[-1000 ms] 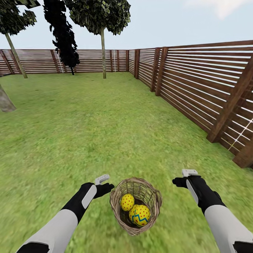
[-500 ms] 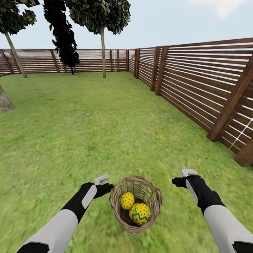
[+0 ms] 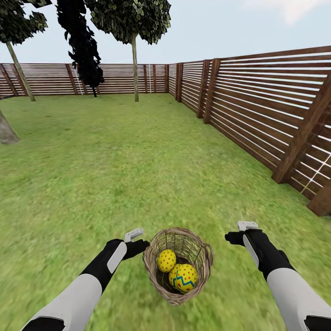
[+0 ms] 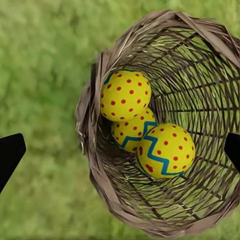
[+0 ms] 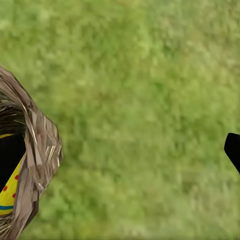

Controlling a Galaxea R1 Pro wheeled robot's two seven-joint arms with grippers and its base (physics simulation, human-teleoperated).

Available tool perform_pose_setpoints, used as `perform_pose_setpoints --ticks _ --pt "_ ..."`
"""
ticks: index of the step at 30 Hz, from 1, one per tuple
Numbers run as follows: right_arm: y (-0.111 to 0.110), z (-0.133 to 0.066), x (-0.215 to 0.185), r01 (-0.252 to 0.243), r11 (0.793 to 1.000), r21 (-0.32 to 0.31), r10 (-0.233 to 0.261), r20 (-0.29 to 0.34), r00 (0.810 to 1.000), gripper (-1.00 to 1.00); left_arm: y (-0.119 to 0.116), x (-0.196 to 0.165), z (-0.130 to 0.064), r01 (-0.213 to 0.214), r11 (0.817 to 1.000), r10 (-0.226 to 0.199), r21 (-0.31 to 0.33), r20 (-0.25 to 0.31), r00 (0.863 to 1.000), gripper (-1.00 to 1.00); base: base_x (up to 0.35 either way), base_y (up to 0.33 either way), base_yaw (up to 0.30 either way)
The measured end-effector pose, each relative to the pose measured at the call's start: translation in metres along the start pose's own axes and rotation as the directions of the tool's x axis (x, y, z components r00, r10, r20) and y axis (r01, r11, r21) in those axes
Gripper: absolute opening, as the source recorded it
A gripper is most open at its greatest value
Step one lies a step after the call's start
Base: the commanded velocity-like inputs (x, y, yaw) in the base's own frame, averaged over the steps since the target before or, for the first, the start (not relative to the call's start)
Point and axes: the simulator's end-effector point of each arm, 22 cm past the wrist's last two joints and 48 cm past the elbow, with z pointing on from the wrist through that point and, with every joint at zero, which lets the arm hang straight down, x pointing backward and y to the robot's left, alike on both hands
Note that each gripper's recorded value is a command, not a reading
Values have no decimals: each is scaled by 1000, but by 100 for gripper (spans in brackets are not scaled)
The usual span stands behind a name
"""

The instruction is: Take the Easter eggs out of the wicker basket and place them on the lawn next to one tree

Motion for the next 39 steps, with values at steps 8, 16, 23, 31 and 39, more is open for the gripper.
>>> perform_pose_setpoints --ticks 8,16,23,31,39 --pt "5 10 3 -6 999 -32 6 14 1000 100 6 7 12 0 1000 0 0 0 1000 100 0 0 0" --pt "53 1 2 -100 909 -405 119 22 993 100 12 15 25 0 1000 0 2 0 1000 100 0 0 0" --pt "54 8 7 -123 891 -436 149 25 989 100 18 21 36 0 1000 0 2 1 1000 100 0 0 0" --pt "55 20 17 -125 889 -440 152 27 988 100 24 29 48 0 1000 0 2 1 1000 100 0 0 0" --pt "67 26 25 -117 864 -490 152 31 988 100 31 38 61 0 1000 0 2 1 1000 100 0 0 0"
